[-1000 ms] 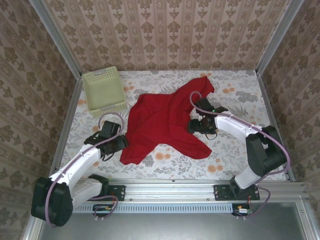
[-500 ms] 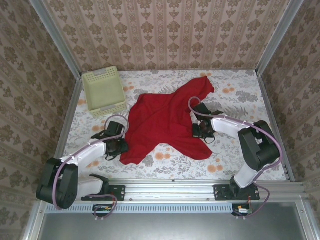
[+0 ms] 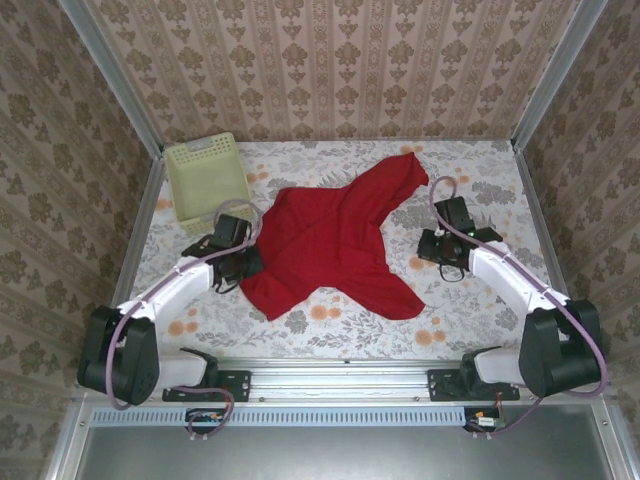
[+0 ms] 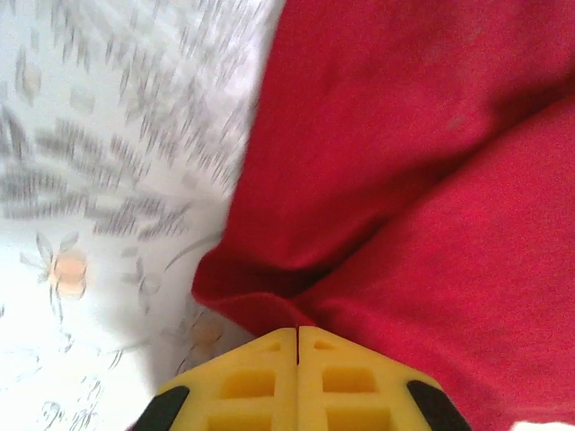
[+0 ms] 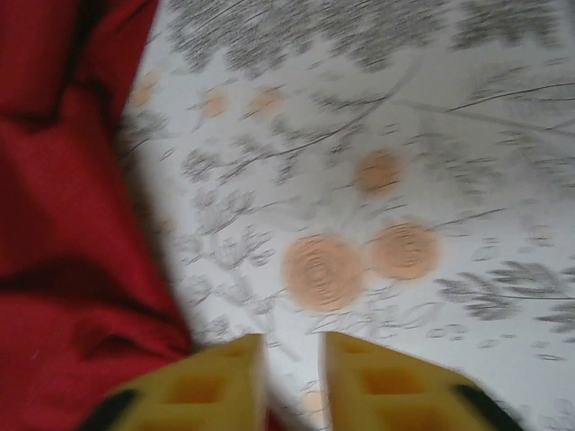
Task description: Fold the inside-out t-shirt
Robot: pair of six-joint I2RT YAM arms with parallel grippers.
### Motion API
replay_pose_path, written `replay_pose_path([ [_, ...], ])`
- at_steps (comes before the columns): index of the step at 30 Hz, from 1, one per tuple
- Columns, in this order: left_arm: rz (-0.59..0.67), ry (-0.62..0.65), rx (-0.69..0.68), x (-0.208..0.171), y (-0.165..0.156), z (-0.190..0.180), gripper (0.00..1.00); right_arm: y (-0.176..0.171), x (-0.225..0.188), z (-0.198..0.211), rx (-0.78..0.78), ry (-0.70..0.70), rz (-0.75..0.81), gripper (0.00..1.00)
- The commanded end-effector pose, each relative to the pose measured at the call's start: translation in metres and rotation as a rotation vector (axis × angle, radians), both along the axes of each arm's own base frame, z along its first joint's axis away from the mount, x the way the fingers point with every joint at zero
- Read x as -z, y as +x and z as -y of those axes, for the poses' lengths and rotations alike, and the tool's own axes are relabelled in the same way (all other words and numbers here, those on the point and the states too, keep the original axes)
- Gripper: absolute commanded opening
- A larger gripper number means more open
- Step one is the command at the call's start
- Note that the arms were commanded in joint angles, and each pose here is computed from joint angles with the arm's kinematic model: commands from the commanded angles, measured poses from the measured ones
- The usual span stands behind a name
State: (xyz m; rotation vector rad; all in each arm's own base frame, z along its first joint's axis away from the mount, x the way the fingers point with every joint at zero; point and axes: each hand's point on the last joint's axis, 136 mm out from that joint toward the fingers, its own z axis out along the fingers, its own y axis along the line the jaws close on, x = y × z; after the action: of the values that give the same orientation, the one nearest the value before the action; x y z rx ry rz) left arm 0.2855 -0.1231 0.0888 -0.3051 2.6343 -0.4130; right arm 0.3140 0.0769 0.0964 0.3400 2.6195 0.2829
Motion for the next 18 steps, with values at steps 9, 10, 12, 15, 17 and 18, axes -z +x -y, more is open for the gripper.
replay_pose_path([
  [9,0.244,0.017,-0.002,-0.07,-0.004,-0.021,0.0,-0.015,0.066,-0.083,-0.266,-0.021,-0.177,0.68],
  [10,0.249,0.02,-0.004,-0.073,-0.004,-0.023,0.0,-0.016,0.076,-0.08,-0.262,-0.049,-0.208,0.67],
  [12,0.247,0.032,-0.011,-0.077,-0.004,-0.028,0.0,-0.018,0.087,-0.08,-0.269,-0.074,-0.246,0.61],
  [15,0.254,0.029,-0.021,-0.083,0.001,-0.032,0.0,-0.019,0.087,-0.082,-0.272,-0.067,-0.244,0.25],
  [17,0.277,0.02,-0.02,-0.095,0.007,-0.032,0.0,-0.016,0.074,-0.067,-0.224,-0.122,-0.204,0.06],
  [18,0.293,0.016,-0.02,-0.103,0.011,-0.031,0.0,-0.013,0.063,-0.055,-0.185,-0.155,-0.179,0.0],
])
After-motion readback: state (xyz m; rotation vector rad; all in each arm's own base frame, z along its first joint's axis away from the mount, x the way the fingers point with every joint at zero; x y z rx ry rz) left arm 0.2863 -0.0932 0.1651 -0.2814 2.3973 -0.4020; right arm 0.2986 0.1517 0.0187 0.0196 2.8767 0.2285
